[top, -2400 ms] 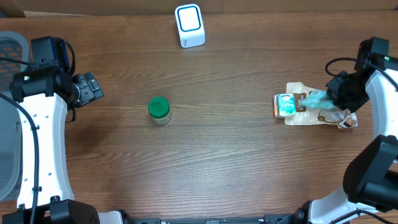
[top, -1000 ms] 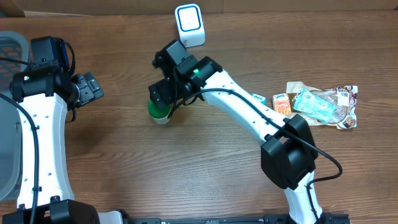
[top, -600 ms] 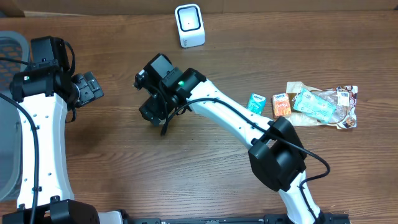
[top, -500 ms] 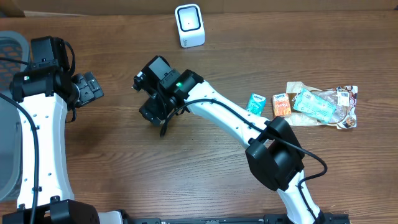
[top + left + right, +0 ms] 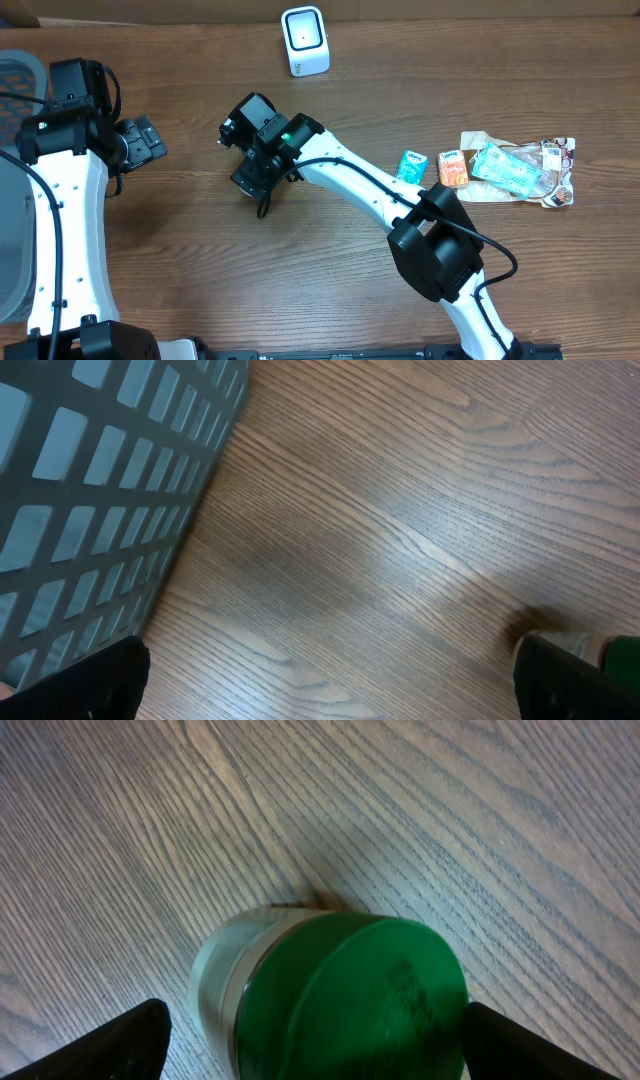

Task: Scan the item barcode
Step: 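Lower the right gripper and grasp the jar by its green lid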

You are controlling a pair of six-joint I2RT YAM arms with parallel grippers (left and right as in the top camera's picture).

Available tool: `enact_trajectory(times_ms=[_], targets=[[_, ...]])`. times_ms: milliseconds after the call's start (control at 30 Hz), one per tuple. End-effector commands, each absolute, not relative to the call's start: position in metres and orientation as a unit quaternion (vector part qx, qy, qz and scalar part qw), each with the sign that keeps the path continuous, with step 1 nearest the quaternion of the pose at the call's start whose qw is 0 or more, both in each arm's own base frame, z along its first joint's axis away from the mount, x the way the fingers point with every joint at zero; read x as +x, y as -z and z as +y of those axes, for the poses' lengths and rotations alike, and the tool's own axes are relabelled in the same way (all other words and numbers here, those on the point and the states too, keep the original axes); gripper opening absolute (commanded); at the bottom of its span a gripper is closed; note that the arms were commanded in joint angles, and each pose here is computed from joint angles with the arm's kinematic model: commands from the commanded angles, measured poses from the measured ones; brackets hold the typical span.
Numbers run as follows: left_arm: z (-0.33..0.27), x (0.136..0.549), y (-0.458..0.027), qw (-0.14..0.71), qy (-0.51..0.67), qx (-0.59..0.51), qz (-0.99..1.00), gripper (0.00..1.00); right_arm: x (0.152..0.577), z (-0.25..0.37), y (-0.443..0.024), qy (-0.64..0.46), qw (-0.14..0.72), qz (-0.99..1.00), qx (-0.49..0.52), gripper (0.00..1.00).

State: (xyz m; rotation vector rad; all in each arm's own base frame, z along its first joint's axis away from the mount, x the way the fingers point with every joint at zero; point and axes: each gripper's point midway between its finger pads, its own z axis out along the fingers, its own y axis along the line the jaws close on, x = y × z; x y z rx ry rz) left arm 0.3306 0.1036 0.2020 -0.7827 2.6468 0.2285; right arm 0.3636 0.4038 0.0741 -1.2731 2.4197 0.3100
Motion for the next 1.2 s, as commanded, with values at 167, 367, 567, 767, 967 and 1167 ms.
enact_trajectory(times_ms=[167,367,567,767,967,1167], targets=[[0.102,0.332,-0.203,0.187,-0.080,-0.267,0.942,1.00,0.367,0.408,-0.110,-0.133,0.216,0.880,-0.401,0.89],[0.102,0.332,-0.203,0.187,-0.080,-0.267,0.942,0.99,0.354,0.409,-0.107,-0.148,0.188,0.894,-0.378,0.80],[0.102,0.332,-0.203,0.187,-0.080,-0.267,0.942,1.00,0.344,0.419,-0.108,-0.136,0.197,0.898,-0.370,0.79],[0.102,0.332,-0.203,0.187,-0.080,-0.267,0.942,0.99,0.342,0.431,-0.133,-0.149,0.216,0.891,-0.370,0.80],[0.102,0.332,-0.203,0.187,-0.080,-0.267,0.942,1.00,0.347,0.436,-0.152,-0.166,0.228,0.898,-0.337,0.83],[0.102,0.332,-0.203,0.187,-0.080,-0.267,0.942,1.00,0.362,0.433,-0.155,-0.180,0.233,0.926,-0.236,0.86]])
